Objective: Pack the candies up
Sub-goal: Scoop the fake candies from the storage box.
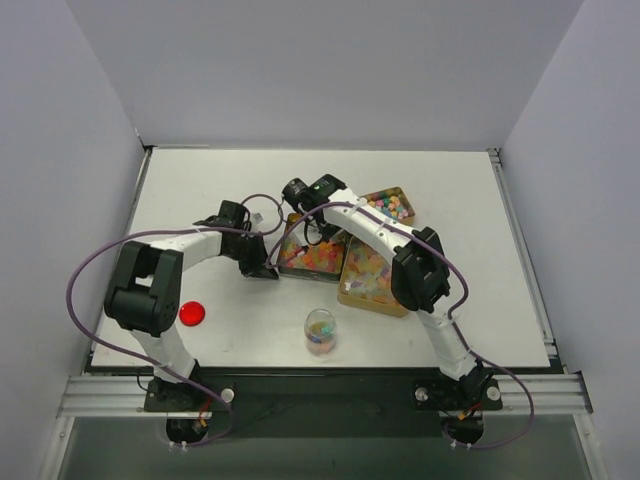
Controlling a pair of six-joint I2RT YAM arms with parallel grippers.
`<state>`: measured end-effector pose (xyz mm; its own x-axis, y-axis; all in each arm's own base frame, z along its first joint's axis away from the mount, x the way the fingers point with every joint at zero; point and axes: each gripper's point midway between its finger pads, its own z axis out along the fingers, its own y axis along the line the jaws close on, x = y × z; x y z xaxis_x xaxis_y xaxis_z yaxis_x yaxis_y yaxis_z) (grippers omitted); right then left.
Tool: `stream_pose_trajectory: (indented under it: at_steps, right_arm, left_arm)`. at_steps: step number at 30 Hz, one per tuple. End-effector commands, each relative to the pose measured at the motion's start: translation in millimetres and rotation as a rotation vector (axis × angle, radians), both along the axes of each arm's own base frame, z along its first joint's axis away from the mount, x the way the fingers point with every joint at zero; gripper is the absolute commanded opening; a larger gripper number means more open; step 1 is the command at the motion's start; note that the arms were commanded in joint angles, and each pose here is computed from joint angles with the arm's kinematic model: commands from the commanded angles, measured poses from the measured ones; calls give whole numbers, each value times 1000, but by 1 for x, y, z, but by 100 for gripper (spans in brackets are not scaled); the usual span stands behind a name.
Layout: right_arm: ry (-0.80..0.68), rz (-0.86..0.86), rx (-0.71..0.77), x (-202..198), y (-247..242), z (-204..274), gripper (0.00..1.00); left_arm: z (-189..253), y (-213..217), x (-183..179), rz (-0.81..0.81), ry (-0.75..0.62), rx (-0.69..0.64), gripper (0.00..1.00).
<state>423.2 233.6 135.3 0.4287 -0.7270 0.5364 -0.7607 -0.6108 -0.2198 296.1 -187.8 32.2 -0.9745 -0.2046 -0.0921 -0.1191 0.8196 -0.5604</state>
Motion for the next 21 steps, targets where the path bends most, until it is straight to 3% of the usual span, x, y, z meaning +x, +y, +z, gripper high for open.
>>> stream_pose_trajectory:
  at_steps: [1,13,21]
  right_arm:
    - [126,-74,10,-26,-13,-19,0]
    - [208,-59,110,-44,4,-29,0]
    - [208,13,93,-37,-12,-31,0]
  left_arm:
    - [7,-13,19,-5,-46,-68,0]
    - [2,-18,23,-14,-47,-77,0]
    - [-1,-20,23,-16,-34,-79,0]
